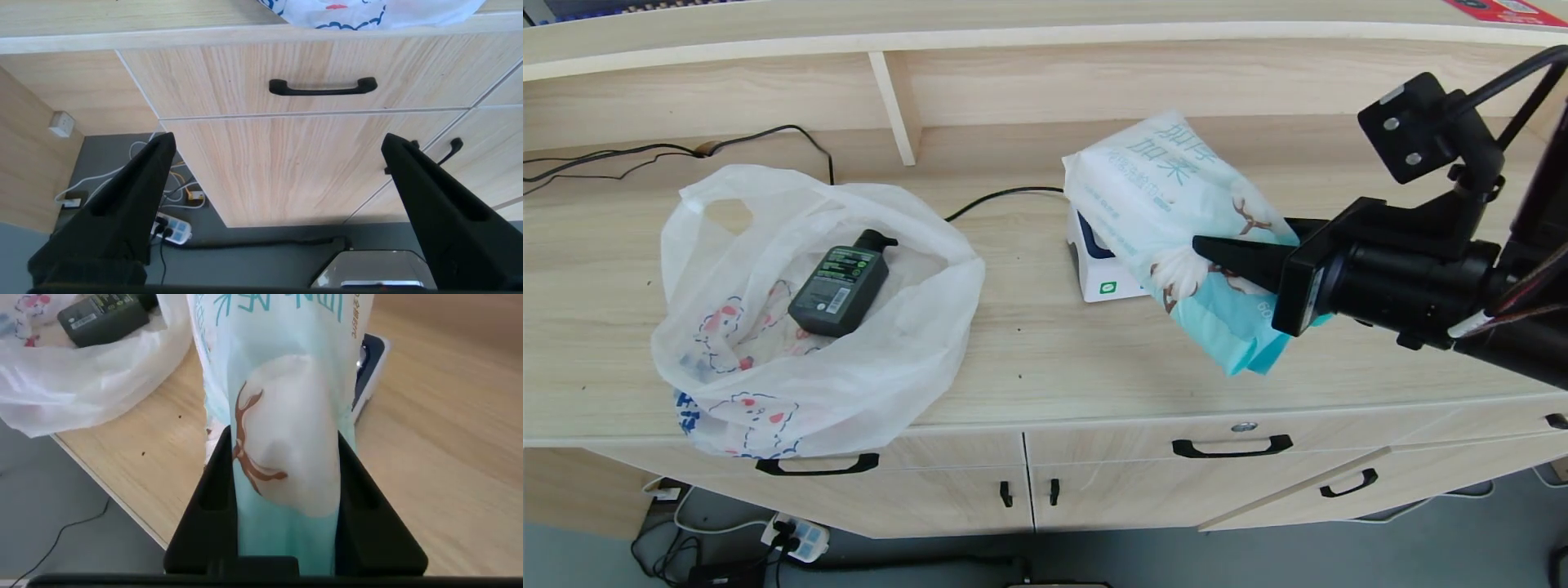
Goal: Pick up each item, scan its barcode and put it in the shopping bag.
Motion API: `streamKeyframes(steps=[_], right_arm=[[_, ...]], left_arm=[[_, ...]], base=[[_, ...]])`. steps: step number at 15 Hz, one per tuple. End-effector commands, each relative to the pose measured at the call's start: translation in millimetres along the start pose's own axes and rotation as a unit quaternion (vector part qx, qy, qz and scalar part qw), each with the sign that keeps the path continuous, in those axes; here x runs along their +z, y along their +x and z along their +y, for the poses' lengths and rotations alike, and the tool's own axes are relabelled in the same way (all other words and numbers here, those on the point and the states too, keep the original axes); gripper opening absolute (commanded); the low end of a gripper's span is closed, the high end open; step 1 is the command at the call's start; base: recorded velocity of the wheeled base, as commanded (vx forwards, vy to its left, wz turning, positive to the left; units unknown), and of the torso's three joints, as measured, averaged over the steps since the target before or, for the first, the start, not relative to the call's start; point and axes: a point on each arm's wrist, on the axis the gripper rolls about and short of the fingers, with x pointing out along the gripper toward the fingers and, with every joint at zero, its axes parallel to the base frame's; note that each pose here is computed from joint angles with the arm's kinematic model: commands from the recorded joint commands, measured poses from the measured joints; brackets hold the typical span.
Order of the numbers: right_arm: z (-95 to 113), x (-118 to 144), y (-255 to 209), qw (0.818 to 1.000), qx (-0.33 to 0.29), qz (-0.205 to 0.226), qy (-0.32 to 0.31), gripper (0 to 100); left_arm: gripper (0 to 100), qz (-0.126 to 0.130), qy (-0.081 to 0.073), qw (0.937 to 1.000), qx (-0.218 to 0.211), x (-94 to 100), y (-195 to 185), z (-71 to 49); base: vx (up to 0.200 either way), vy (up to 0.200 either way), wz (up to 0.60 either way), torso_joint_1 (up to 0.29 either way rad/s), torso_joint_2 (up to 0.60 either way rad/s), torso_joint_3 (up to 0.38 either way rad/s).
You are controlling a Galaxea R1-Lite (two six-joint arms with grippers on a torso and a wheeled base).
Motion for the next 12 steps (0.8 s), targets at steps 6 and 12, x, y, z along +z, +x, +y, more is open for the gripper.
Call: streamKeyframes(steps=[6,12], right_arm=[[-13,-20,17,0.999,-0.019,0.034,-0.015,0],[-25,-17,18,0.999,-0.039,0.028,-0.024,0]], left_arm=[[100,0.001,0.0,1.0,0.0,0.1,0,0.0],[100,0.001,0.0,1.0,0.0,0.1,0,0.0]], base=[[0.0,0.0,0.0,0.0,0.0,0.0],[0.0,0.0,0.0,0.0,0.0,0.0]])
